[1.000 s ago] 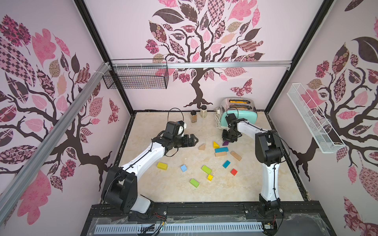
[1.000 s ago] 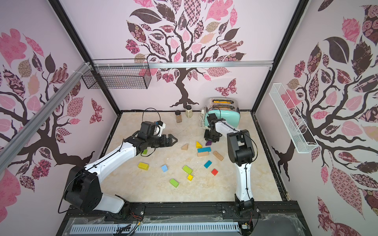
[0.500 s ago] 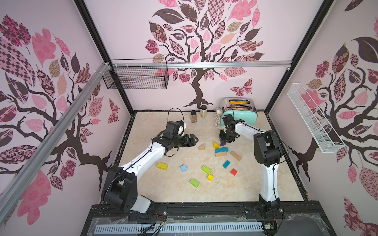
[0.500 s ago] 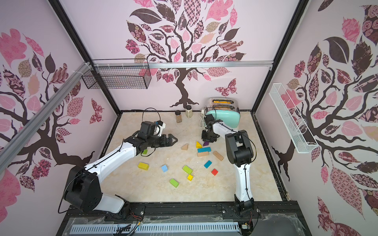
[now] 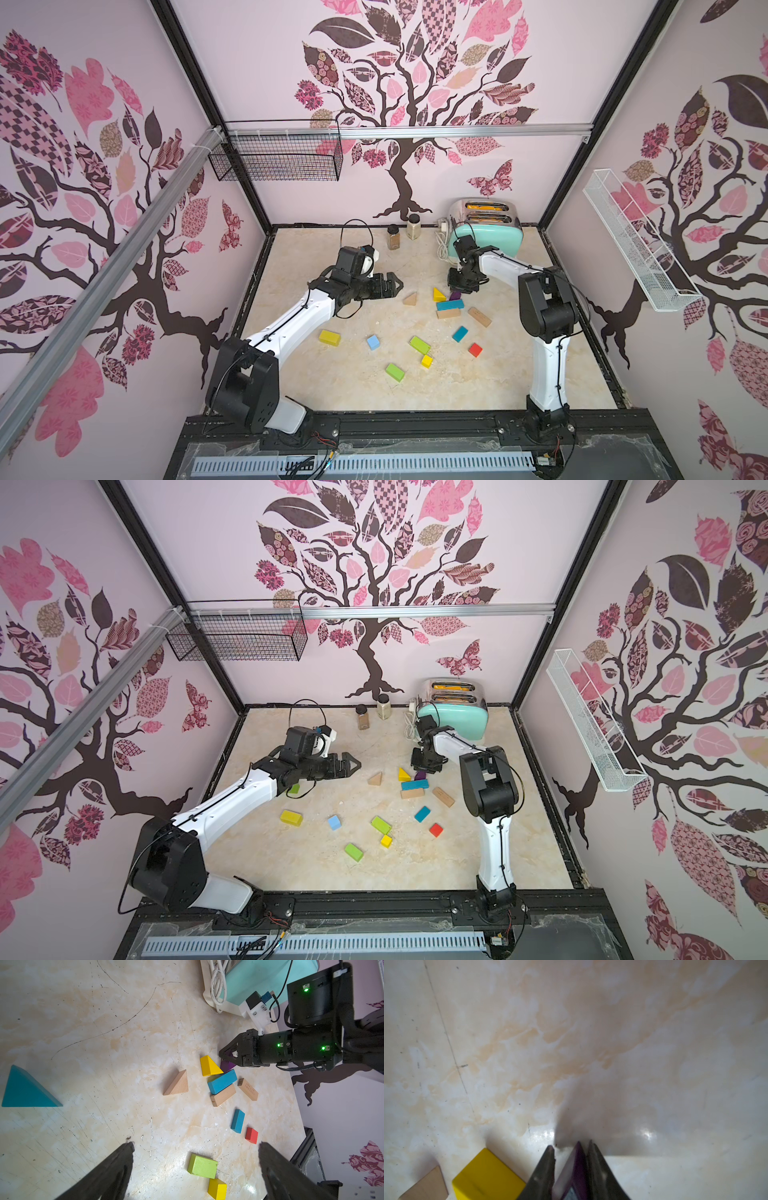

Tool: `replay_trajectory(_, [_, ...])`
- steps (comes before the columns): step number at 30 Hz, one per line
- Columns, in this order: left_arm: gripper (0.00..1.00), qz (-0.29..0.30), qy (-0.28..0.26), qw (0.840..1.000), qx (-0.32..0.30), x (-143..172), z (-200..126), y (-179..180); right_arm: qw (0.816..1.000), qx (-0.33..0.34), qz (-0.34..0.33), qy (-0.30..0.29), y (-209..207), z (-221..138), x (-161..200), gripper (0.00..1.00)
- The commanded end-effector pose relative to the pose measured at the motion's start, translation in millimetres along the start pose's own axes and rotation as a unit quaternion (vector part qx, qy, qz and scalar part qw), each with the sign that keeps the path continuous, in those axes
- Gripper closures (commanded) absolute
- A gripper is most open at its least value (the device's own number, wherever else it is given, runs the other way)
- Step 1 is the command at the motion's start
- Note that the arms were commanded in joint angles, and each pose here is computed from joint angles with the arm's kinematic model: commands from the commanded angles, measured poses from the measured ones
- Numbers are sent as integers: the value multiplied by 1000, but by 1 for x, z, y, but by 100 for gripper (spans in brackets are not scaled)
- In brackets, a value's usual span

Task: Assemble a carrot with building blocks
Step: Assemble the building block at the center of the board.

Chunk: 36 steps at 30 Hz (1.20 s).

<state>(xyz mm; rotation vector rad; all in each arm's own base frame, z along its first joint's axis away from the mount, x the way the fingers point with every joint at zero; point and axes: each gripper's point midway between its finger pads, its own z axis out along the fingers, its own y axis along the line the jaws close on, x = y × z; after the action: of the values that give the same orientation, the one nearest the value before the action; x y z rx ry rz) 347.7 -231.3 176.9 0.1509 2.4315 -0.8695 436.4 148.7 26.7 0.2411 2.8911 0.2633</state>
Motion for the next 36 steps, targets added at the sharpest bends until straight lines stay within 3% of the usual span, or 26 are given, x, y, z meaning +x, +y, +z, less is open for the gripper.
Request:
replay_trajectory(1, [2, 3, -1, 1000, 5, -2, 3, 1, 1000, 7, 16, 11, -1, -5, 7, 60])
replay_trajectory(8, [2, 5, -1, 1000, 4, -1, 2, 1, 999, 0, 31, -19, 6, -21, -13, 46])
replay_trajectory(14, [2, 15, -8, 1000, 7, -6, -4, -4, 995, 34, 40, -82, -7, -77, -32, 25])
replay_trajectory(19, [2, 27, -16, 999, 23, -14, -13, -16, 993, 81, 46, -69, -32, -107, -8, 13])
replay_trajectory(22, [2, 27, -8, 999, 21, -16, -15, -20, 994, 81, 73, -21, -47, -99, 24, 3])
replay_trajectory(26, [2, 40, 23, 999, 22, -17, -14, -26, 991, 37, 128, 29, -56, -79, 62, 1])
replay_trajectory(36, [2, 44, 33, 998, 33, -11, -3, -34, 980, 33, 192, 46, -74, -45, 73, 1])
